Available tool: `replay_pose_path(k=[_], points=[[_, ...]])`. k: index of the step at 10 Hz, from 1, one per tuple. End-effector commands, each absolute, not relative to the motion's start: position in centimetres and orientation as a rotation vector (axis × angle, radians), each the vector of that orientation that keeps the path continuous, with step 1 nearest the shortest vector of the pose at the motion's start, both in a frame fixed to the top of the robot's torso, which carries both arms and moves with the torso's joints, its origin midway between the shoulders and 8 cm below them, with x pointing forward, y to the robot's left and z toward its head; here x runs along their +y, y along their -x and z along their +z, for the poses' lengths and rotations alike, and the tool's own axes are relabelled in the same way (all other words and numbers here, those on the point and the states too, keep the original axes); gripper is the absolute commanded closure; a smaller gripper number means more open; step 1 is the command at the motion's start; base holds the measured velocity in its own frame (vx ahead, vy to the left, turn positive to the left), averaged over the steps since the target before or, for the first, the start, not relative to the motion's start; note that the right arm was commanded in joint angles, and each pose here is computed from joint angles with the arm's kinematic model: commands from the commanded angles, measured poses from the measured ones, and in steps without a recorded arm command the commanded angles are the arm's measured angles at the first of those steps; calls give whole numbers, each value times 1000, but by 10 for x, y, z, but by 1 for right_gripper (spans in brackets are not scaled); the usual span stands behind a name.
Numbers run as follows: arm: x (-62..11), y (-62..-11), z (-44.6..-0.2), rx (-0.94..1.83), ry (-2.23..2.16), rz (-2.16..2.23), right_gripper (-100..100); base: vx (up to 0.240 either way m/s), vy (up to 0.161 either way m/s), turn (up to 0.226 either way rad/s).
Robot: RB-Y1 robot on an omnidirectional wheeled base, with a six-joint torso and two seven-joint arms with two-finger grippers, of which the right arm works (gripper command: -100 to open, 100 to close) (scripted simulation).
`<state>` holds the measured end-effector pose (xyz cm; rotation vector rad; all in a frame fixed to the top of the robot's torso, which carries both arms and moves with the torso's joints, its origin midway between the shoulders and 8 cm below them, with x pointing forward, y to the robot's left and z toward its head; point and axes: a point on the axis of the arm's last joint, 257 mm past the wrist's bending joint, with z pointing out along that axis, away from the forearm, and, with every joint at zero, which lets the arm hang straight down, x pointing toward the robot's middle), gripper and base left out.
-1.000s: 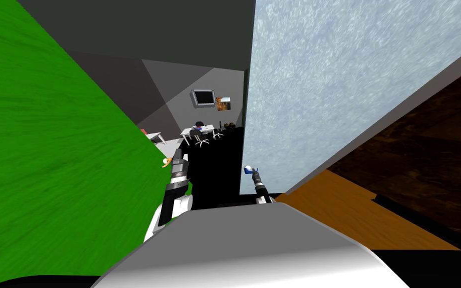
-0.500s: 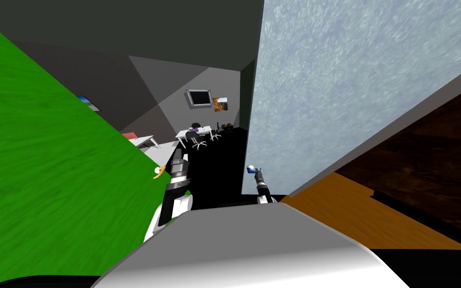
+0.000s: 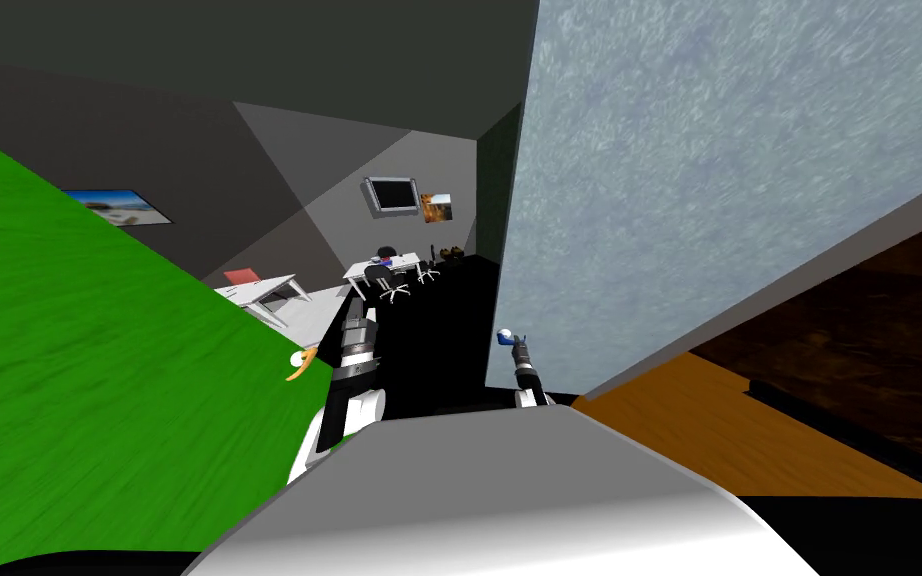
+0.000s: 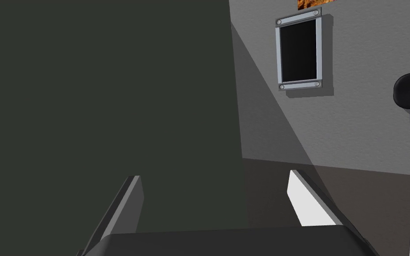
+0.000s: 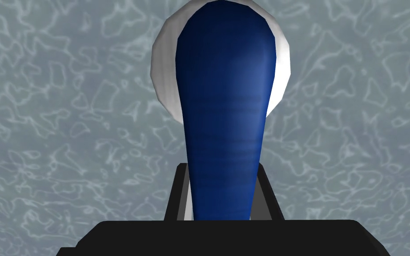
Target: Push the door open
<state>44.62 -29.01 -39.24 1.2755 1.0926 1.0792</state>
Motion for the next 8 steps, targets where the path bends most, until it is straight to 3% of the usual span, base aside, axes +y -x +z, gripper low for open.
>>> replay_pose_path(k=[1,8], points=[[-305,-445,-391,1081,-1275,1055,100,128,39,-47],[-342,-439,-389,1016,-1305,990,100,184,65,-55]])
